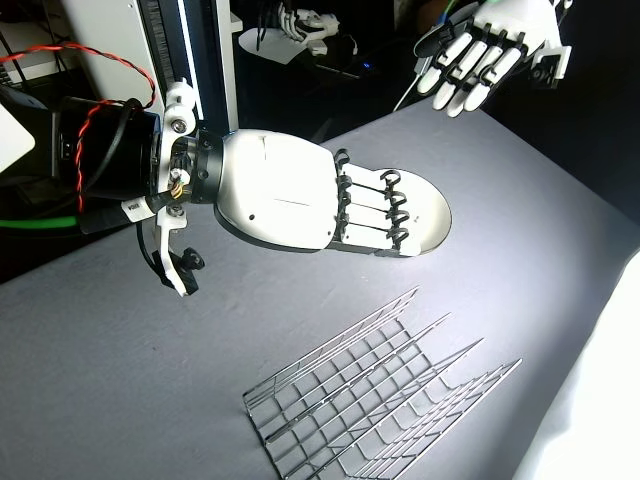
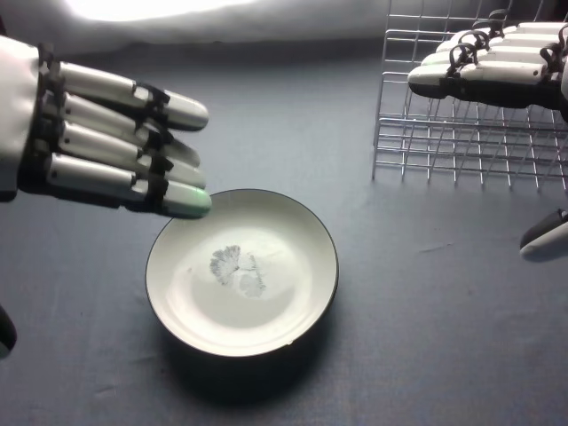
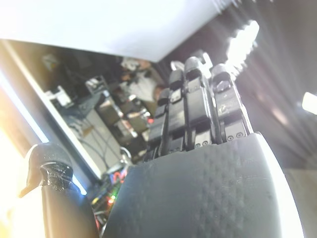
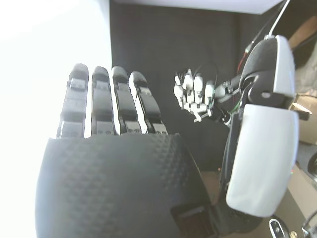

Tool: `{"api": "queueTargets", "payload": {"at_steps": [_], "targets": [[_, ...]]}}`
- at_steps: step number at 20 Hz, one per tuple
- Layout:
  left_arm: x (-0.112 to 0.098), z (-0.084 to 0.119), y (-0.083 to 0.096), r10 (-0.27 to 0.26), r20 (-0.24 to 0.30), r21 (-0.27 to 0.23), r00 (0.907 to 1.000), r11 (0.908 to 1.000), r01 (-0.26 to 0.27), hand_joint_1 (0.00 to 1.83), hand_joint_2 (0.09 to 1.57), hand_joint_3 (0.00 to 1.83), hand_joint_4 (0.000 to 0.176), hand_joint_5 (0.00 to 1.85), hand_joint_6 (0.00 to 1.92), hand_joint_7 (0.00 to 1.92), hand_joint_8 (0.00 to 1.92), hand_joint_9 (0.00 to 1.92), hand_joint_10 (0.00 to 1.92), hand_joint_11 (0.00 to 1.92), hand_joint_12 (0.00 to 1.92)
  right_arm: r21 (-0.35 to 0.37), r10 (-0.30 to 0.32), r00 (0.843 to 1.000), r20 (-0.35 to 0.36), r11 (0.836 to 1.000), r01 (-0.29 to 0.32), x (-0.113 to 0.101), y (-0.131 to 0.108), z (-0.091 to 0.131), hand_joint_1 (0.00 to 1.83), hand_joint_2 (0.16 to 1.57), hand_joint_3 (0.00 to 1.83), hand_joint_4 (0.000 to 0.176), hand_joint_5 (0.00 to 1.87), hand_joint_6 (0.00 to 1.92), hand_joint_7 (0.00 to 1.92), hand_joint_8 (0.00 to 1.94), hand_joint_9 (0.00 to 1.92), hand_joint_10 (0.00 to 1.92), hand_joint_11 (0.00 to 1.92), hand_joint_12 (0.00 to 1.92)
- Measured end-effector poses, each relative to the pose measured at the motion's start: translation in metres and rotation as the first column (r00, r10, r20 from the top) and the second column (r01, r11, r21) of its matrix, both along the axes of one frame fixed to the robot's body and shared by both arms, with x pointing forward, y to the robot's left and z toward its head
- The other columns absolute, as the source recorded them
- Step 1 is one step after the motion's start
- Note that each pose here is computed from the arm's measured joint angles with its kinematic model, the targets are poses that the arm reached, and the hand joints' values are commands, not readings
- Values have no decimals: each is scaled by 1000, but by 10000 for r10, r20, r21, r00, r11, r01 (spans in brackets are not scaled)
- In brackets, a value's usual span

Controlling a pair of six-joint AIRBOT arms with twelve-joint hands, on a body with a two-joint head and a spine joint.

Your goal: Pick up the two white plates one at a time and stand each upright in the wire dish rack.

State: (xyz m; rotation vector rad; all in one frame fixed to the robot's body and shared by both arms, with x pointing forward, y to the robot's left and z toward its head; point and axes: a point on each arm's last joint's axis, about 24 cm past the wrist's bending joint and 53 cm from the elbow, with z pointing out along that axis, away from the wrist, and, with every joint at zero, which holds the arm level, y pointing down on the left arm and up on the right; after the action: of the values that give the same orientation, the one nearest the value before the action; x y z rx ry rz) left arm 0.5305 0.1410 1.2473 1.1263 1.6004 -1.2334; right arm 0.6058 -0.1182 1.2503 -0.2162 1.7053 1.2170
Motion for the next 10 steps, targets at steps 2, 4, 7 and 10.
{"api": "queueTargets", "payload": {"at_steps": [2, 4, 7, 10], "targets": [[-6, 1, -6, -198, -48, -53, 9998, 9998, 198, 0, 1073, 28, 0, 0, 0, 0, 0, 0, 0, 0, 0, -178, 71, 9999, 113, 9998, -69, -1, 1, -2, 0, 1403, 13, 0, 62, 9, 102, 3, 82, 13, 0, 208], [-12, 3, -13, -402, -99, -179, 9991, 9990, 400, 0, 1072, 24, 0, 4, 2, 0, 0, 0, 0, 0, 0, -108, 60, 9999, 95, 9999, -59, -1, 1, -1, 0, 1403, 3, 0, 42, 1, 99, 1, 87, 7, 0, 257], [-18, -11, -17, -518, -366, 122, 9980, 9986, 522, 0, 1068, 19, 0, 8, 3, 0, 0, 0, 0, 0, 0, -142, 156, 9999, 11, 9998, -156, -1, 5, -5, 0, 1392, 0, 0, 16, 2, 79, 2, 71, 3, 0, 266], [-19, -21, -20, -588, -489, 364, 9971, 9975, 606, 0, 1061, 15, 0, 4, 1, 0, 0, 0, 0, 0, 0, -276, 249, 9997, -5, 9993, -249, -4, 7, -10, 0, 1388, 0, 0, 15, 1, 72, 1, 59, 4, 0, 214]]}}
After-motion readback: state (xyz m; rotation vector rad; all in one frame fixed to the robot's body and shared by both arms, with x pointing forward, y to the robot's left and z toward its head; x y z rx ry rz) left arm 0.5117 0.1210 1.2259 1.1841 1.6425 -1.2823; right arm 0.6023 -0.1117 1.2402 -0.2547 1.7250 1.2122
